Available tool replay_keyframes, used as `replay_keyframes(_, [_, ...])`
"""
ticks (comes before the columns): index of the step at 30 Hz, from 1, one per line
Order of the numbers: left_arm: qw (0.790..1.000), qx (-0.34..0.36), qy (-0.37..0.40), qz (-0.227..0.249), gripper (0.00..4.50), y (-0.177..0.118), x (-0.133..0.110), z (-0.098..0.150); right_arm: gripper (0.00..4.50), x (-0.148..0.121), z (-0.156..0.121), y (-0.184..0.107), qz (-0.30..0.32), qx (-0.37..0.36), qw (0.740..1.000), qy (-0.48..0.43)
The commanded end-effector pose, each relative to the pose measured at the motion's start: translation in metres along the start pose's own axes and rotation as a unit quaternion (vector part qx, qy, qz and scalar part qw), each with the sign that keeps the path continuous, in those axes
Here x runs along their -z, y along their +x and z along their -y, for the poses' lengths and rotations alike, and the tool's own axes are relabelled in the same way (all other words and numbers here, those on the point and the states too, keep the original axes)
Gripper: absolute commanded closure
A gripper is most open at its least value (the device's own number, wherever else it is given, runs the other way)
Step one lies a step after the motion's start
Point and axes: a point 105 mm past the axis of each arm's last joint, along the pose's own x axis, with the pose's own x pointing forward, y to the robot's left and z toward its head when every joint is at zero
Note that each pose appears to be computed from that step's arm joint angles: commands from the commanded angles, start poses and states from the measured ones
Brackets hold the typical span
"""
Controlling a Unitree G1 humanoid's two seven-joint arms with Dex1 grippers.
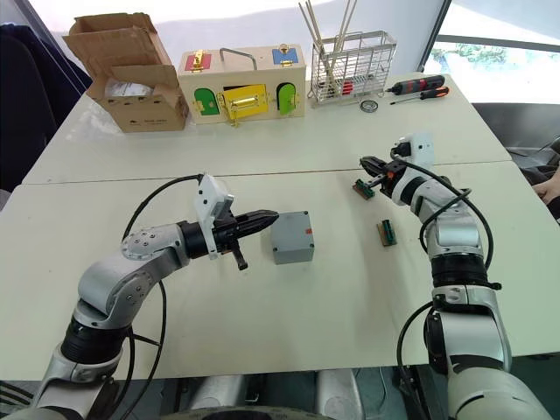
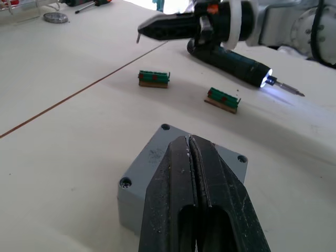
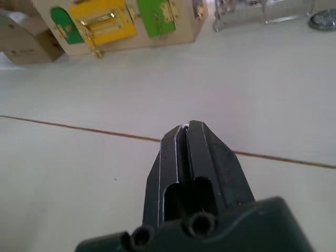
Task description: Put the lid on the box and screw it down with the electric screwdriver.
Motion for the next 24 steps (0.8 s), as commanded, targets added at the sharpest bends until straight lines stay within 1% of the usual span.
replay_keyframes(1, [1.0, 0.002, 0.017, 0.004, 4.5, -0.015, -0.009, -0.001, 4.47, -0.038, -0.042, -0.019, 0.048, -0.102, 0.994, -0.012])
replay_keyframes(3, [1.0, 0.007, 0.017, -0.011, 4.5, -0.022, -0.006, -0.001, 4.47, -0.038, -0.067, -0.029, 0.034, -0.153, 0.988, -0.007])
replay_keyframes(6, [0.999, 0.017, 0.015, -0.025, 4.5, -0.03, -0.004, 0.001, 4.47, -0.036, -0.093, -0.038, 0.02, -0.194, 0.981, 0.004])
replay_keyframes(8, [0.999, 0.021, 0.015, -0.033, 4.5, -0.033, -0.003, 0.001, 4.47, -0.033, -0.109, -0.037, 0.02, -0.204, 0.979, 0.007])
replay_keyframes(10, [0.999, 0.028, 0.014, -0.04, 4.5, -0.033, 0.0, 0.004, 4.47, -0.029, -0.117, -0.033, 0.02, -0.209, 0.978, 0.013])
replay_keyframes(15, [0.999, 0.029, 0.012, -0.045, 4.5, -0.032, 0.002, 0.006, 4.47, -0.017, -0.128, -0.023, 0.01, -0.216, 0.976, 0.018])
replay_keyframes(19, [0.999, 0.024, 0.01, -0.043, 4.5, -0.033, 0.002, 0.006, 4.47, -0.007, -0.126, -0.019, -0.004, -0.217, 0.976, 0.009])
replay_keyframes(24, [0.999, 0.021, 0.007, -0.041, 4.5, -0.033, 0.002, 0.007, 4.47, -0.002, -0.122, -0.019, -0.01, -0.214, 0.977, 0.008])
